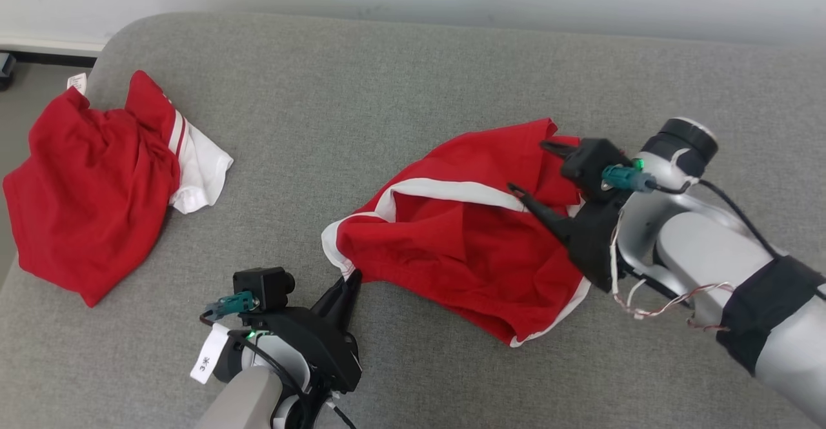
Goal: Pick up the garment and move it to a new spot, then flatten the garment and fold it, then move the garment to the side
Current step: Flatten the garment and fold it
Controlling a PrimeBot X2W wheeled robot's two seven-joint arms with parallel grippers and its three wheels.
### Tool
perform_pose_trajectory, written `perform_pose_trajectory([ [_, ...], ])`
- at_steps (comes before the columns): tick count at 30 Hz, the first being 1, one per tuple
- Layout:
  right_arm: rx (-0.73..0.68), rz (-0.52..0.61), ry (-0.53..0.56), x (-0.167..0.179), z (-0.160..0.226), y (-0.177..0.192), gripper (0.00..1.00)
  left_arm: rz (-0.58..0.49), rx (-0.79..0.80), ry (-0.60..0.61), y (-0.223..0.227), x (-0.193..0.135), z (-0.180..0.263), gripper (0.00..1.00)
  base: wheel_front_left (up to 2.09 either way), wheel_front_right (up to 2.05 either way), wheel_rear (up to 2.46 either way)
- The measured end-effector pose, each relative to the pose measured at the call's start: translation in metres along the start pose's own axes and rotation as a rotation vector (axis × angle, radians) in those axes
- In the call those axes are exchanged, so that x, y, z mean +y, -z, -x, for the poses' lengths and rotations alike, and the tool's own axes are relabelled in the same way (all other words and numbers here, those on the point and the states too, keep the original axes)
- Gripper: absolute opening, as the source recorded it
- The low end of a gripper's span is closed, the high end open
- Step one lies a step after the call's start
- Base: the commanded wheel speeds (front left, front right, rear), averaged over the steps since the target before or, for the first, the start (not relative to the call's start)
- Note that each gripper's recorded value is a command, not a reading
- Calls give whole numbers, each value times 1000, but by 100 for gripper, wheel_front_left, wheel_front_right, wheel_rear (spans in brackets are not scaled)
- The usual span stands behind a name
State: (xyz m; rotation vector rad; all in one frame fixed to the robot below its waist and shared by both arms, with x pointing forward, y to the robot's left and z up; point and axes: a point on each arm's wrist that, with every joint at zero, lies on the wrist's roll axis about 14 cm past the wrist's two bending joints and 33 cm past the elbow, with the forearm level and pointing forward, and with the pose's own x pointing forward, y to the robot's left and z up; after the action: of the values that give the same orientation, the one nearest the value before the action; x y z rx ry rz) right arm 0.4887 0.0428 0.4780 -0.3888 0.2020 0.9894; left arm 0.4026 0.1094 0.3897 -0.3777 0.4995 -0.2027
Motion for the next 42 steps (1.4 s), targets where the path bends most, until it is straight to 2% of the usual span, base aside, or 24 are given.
perform_pose_trajectory([
  [3, -29, 0, -24, 13, 1, -5, 100, 0, -4, -2, 0, 0, 0, 0, 0, 0, 0],
  [7, 26, -18, -45, 28, 9, 20, 100, -8, 0, 14, 1, -5, -1, 0, 0, 0, 0],
  [14, 75, -28, -15, 19, 7, 42, 100, -12, 4, 40, 2, -13, -6, 0, 0, 0, 0],
  [20, 84, -13, 13, 7, 0, 45, 100, 3, 4, 34, 3, -11, -6, 0, 0, 0, 0],
  [28, 92, -4, -25, 19, -11, 48, 100, 15, -4, 12, 2, -4, -5, 0, 0, 0, 0],
  [29, 93, 2, -29, 20, -12, 48, 82, 19, -4, 10, 2, -3, -4, 0, 0, 0, 0],
  [30, 93, 4, -31, 20, -12, 48, 44, 19, -5, 9, 2, -3, -4, 0, 0, 0, 0],
  [31, 93, 6, -34, 21, -13, 48, 24, 17, -5, 8, 2, -2, -4, 0, 0, 0, 0],
  [32, 96, 12, -35, 22, -13, 48, 0, 16, -4, 7, 2, -2, -4, 0, 0, 0, 0],
  [38, 96, 17, -14, 17, -9, 47, 0, 15, -9, -2, 3, 0, -2, 0, 0, 0, 0],
  [42, 31, 1, 56, -1, -6, 27, 0, 9, -61, -41, -9, 7, 0, 0, 0, 0, 0],
])
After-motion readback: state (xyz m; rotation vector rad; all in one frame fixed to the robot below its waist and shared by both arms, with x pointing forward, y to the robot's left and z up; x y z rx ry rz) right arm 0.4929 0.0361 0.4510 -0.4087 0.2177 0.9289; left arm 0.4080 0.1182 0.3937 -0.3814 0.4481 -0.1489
